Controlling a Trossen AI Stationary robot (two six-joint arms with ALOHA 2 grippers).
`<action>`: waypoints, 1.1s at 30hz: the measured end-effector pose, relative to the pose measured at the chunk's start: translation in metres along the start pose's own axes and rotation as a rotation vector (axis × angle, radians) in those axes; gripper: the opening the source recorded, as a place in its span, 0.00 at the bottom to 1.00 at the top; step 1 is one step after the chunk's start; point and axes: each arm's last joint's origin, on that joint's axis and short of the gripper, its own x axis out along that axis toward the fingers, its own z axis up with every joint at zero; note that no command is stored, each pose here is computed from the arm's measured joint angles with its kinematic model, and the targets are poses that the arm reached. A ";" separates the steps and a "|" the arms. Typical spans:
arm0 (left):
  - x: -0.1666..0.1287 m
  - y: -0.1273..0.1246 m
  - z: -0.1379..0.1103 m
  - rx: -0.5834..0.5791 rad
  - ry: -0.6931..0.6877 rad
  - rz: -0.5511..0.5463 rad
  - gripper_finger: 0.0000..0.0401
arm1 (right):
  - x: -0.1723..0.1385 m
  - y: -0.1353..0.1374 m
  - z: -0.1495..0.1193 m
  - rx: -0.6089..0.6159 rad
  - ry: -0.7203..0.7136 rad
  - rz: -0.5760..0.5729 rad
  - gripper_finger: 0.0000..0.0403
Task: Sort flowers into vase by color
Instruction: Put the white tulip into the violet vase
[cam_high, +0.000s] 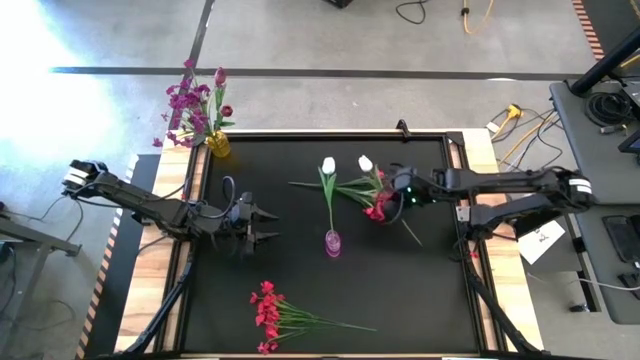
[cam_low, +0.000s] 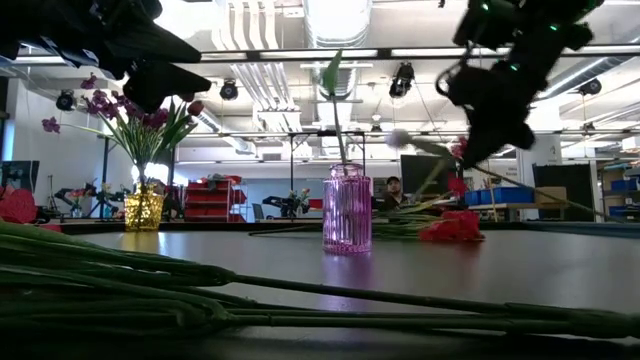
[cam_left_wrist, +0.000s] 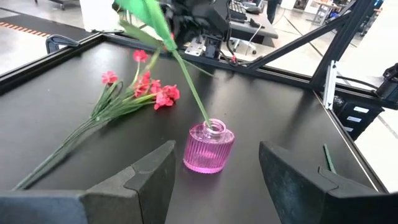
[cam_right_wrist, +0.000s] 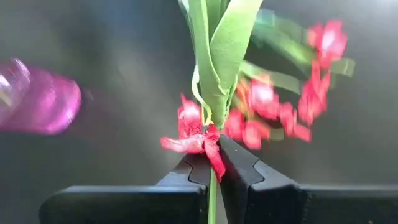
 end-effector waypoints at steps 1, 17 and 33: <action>0.000 0.000 0.000 0.003 0.000 0.000 0.53 | 0.003 -0.001 -0.007 0.018 0.025 -0.004 0.04; 0.000 0.000 0.001 0.028 -0.014 0.000 0.53 | 0.043 0.008 -0.044 0.057 0.306 -0.084 0.31; -0.014 0.001 0.012 0.017 -0.083 -0.025 0.53 | 0.058 0.005 -0.049 0.013 0.325 -0.220 0.04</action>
